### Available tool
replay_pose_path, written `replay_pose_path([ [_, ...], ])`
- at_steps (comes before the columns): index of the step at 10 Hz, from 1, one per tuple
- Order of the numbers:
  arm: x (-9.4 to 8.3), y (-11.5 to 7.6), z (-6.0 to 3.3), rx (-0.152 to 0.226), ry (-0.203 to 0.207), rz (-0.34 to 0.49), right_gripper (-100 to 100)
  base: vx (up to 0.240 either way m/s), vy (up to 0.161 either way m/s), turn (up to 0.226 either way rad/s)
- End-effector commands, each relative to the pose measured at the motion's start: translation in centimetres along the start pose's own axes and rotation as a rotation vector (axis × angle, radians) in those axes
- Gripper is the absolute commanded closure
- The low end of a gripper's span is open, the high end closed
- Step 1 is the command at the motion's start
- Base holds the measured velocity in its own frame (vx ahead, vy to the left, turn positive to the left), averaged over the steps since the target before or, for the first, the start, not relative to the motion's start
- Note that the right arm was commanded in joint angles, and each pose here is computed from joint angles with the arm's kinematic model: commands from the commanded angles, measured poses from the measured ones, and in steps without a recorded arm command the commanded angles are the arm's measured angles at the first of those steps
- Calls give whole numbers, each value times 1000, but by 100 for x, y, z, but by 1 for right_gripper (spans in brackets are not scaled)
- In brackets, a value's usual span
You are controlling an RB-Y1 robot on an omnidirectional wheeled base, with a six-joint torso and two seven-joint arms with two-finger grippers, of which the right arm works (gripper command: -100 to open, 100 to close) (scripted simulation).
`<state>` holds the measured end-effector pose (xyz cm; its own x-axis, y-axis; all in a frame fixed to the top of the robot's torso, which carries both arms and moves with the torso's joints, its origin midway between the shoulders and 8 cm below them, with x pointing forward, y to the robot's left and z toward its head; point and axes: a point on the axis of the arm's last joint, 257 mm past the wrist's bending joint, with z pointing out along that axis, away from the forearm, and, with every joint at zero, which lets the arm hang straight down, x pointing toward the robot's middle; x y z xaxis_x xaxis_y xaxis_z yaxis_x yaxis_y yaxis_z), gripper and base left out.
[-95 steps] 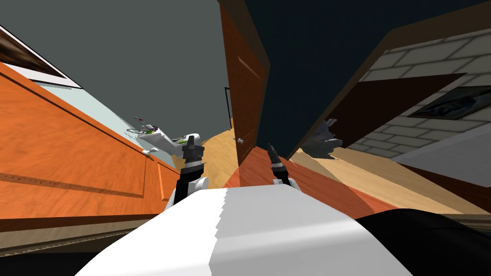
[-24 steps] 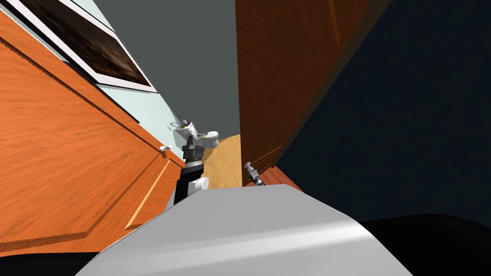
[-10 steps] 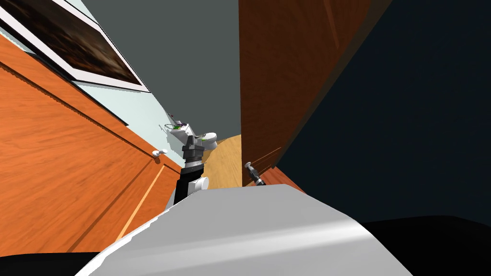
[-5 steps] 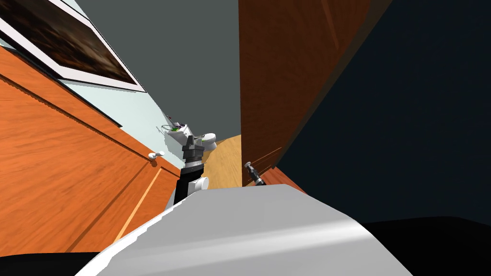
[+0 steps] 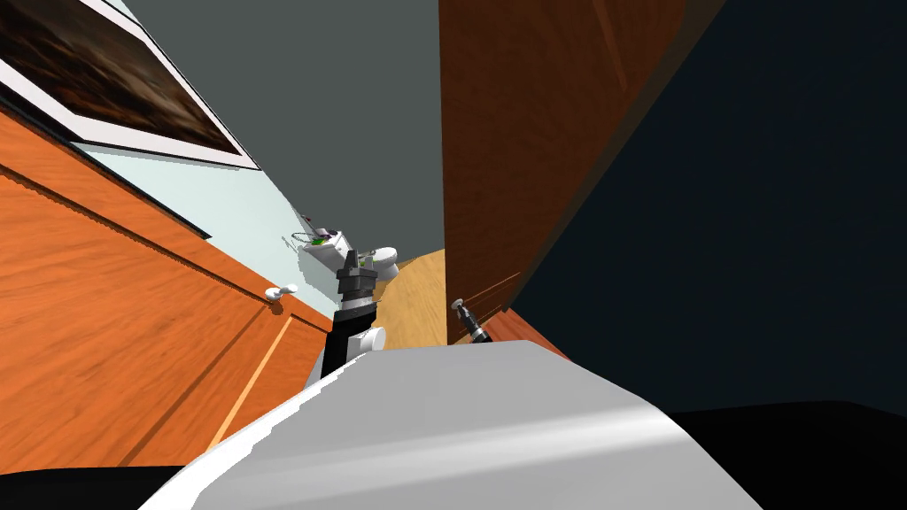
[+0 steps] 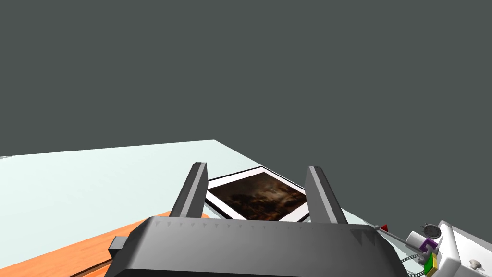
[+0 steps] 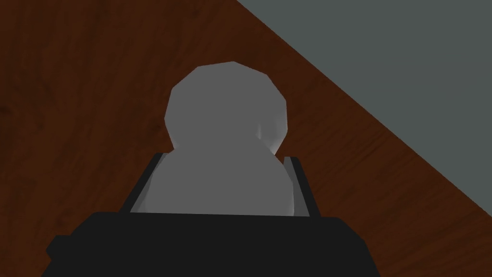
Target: Push the door open
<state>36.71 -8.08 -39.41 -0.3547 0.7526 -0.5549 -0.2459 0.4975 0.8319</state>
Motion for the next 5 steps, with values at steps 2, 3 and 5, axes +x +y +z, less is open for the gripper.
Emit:
replay_pose_path([
  [2, -84, -64, 25, 9, -14, 62, 100, 37, 22, -28],
  [3, -93, -69, 39, 9, -18, 112, 100, 42, 23, -38],
  [5, -102, -74, 54, 10, -22, 165, 100, 53, 42, -59],
])
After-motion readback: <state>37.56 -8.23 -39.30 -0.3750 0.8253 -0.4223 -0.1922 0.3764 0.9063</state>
